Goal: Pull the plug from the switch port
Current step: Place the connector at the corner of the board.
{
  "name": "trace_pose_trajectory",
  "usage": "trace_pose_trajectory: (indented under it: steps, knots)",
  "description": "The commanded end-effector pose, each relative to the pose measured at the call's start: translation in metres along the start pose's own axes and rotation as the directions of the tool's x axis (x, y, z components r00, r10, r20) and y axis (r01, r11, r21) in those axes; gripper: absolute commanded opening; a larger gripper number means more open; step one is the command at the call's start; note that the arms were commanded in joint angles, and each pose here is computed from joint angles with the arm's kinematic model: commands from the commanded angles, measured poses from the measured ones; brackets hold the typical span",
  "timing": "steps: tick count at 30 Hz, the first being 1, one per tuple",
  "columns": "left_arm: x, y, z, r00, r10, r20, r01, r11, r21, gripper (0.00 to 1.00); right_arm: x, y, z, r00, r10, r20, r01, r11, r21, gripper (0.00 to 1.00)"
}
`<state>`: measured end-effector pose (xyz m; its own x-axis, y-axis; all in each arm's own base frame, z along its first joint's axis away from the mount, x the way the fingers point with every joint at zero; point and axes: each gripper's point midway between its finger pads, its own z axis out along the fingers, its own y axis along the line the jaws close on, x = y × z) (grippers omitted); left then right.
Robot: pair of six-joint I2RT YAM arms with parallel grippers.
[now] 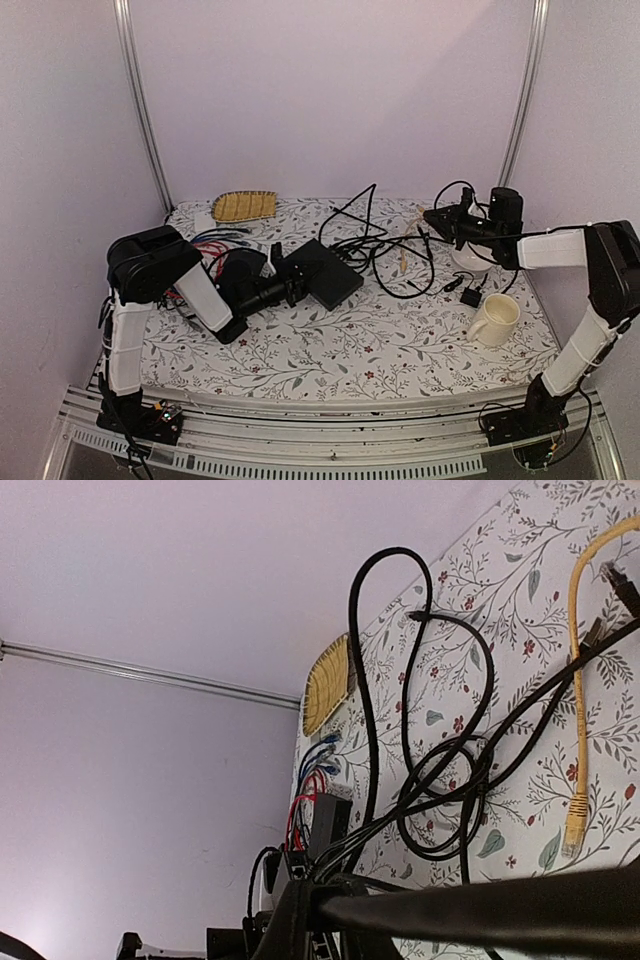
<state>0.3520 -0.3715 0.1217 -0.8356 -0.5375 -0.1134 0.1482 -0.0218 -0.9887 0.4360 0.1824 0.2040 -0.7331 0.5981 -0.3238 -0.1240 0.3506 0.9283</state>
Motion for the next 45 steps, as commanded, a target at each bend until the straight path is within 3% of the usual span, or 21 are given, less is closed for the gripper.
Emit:
trace_pose_trajectory:
  steps: [1, 6, 14, 20, 33, 45]
  knots:
    - [-0.001, -0.081, -0.008, 0.995, 0.092, 0.040, -0.099, 0.957, 0.273, 0.00, -0.006, -0.011, 0.021, 0.996, 0.051, -0.073, -0.052, 0.999, -0.010, 0.02]
    - [0.001, -0.081, -0.010, 0.995, 0.098, 0.036, -0.104, 0.958, 0.267, 0.00, -0.014, -0.030, 0.043, 0.991, 0.095, -0.099, -0.094, 0.995, 0.015, 0.05]
    - [0.003, -0.084, -0.010, 0.993, 0.110, 0.030, -0.114, 0.958, 0.264, 0.00, -0.035, -0.061, 0.062, 0.986, 0.128, -0.105, -0.122, 0.991, 0.061, 0.28]
    - [0.003, -0.085, -0.010, 0.993, 0.114, 0.028, -0.117, 0.958, 0.260, 0.00, -0.043, -0.073, 0.068, 0.979, 0.165, -0.121, -0.158, 0.986, 0.061, 0.39]
    - [0.001, -0.080, -0.009, 0.993, 0.114, 0.029, -0.118, 0.960, 0.253, 0.00, -0.033, -0.037, 0.030, 0.993, 0.090, -0.074, -0.085, 0.994, 0.062, 0.42]
    - [0.001, -0.079, -0.007, 0.993, 0.118, 0.018, -0.119, 0.959, 0.257, 0.00, 0.057, 0.022, 0.006, 0.982, -0.109, -0.153, 0.110, 0.994, 0.000, 0.41]
